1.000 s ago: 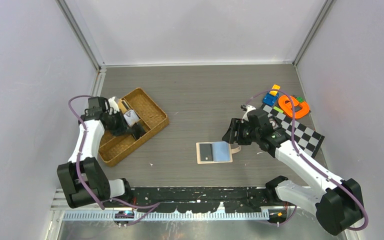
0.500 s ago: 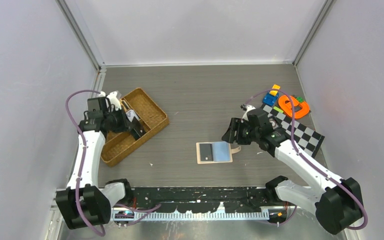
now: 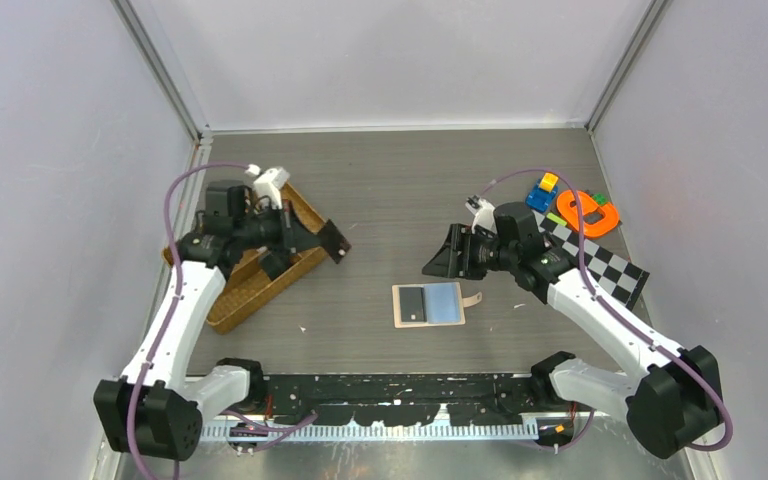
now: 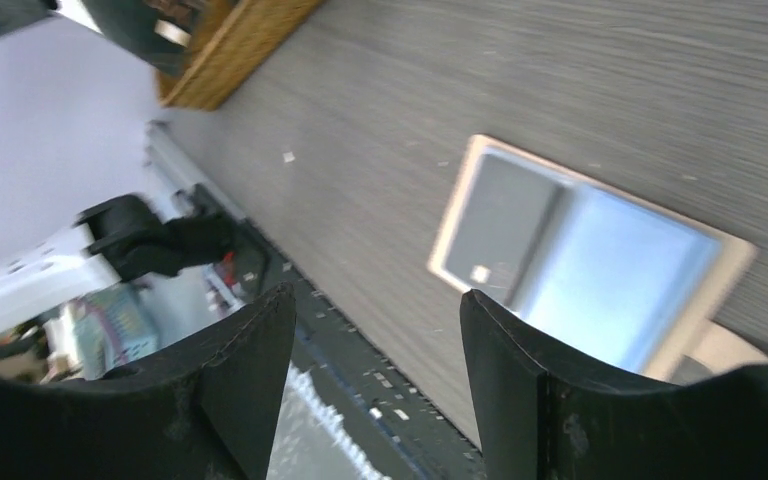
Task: Put the credit cards into the card holder
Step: Pick up the credit card from the storage box, then insert the credit card into the card slot.
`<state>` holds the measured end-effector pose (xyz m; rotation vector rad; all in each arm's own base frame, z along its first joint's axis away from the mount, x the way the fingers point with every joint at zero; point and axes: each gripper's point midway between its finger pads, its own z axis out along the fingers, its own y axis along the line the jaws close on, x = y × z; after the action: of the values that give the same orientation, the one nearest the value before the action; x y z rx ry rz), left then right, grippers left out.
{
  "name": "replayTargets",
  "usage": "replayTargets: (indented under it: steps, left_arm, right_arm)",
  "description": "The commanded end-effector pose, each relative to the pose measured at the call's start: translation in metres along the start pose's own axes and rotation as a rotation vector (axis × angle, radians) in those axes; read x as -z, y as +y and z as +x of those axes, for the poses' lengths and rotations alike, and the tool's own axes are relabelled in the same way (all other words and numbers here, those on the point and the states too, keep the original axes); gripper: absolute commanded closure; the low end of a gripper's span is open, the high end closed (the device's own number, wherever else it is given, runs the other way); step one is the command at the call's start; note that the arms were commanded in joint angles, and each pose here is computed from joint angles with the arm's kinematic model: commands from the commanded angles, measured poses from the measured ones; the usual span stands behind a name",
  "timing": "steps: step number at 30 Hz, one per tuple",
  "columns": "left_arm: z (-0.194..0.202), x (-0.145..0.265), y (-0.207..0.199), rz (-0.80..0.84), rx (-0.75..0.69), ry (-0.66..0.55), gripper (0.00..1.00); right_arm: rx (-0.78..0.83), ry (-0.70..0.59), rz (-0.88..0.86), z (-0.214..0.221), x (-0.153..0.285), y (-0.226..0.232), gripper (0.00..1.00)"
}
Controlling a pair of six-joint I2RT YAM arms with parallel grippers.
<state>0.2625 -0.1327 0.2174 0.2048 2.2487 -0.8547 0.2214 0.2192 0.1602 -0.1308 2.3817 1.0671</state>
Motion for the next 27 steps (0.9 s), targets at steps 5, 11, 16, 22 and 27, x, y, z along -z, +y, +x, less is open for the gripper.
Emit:
replayTargets:
  steps: [5, 11, 16, 22, 27]
  left_arm:
    - [0.026, -0.018, -0.128, 0.646, 0.002, 0.172, 1.00]
    - [0.045, -0.016, -0.158, 0.780, -0.003, 0.287, 1.00]
    - [0.050, -0.022, -0.165, 0.790, 0.006, 0.288, 1.00]
    - [0.046, -0.035, -0.168, 0.759, 0.021, 0.245, 1.00]
    - [0.032, -0.047, -0.167, 0.700, 0.086, 0.165, 0.50]
  right_arm:
    - [0.051, 0.024, -0.418, -0.014, 0.025, 0.093, 0.33]
    - [0.036, 0.042, -0.457, -0.012, 0.027, 0.101, 0.33]
    - [0.036, 0.067, -0.531, -0.009, 0.027, 0.117, 0.37]
    - [0.034, 0.089, -0.572, -0.006, 0.026, 0.128, 0.71]
    - [0.040, 0.009, -0.546, -0.017, 0.028, 0.128, 0.99]
